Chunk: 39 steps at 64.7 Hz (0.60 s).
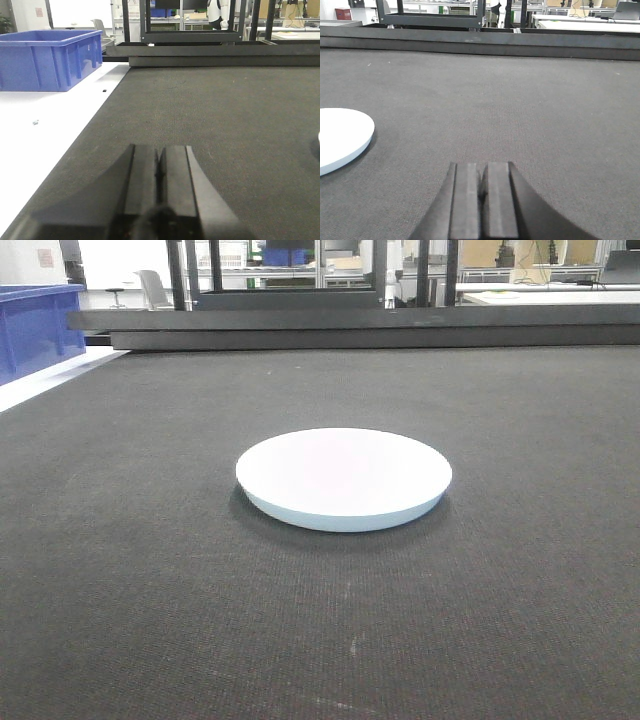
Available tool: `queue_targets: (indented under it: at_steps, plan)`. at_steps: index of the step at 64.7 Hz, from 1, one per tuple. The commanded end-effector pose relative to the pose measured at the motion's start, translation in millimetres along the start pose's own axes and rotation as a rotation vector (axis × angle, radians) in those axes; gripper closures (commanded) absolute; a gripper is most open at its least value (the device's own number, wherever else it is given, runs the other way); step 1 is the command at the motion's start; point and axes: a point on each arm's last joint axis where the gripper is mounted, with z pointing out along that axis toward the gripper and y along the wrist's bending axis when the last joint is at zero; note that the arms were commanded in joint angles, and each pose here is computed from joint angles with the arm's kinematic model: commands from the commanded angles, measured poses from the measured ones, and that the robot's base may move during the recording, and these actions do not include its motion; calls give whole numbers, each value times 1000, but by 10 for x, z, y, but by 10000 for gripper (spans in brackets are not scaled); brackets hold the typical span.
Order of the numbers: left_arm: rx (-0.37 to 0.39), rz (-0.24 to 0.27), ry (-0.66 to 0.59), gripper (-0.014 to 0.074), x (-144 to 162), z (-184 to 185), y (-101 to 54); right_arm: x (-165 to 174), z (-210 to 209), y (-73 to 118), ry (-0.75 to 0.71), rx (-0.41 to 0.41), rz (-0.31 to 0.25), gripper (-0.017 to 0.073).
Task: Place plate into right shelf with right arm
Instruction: 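Move the right gripper over the white plate's rim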
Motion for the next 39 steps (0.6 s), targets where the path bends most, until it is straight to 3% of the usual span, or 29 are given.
queue_targets:
  at_steps: [1, 39]
  plan:
    - [-25, -4, -90, 641, -59, -10, 21, -110, -18, 0, -106, 3, -16, 505]
    - [-25, -4, -90, 641, -59, -10, 21, -132, -21, 0, -127, 3, -17, 505]
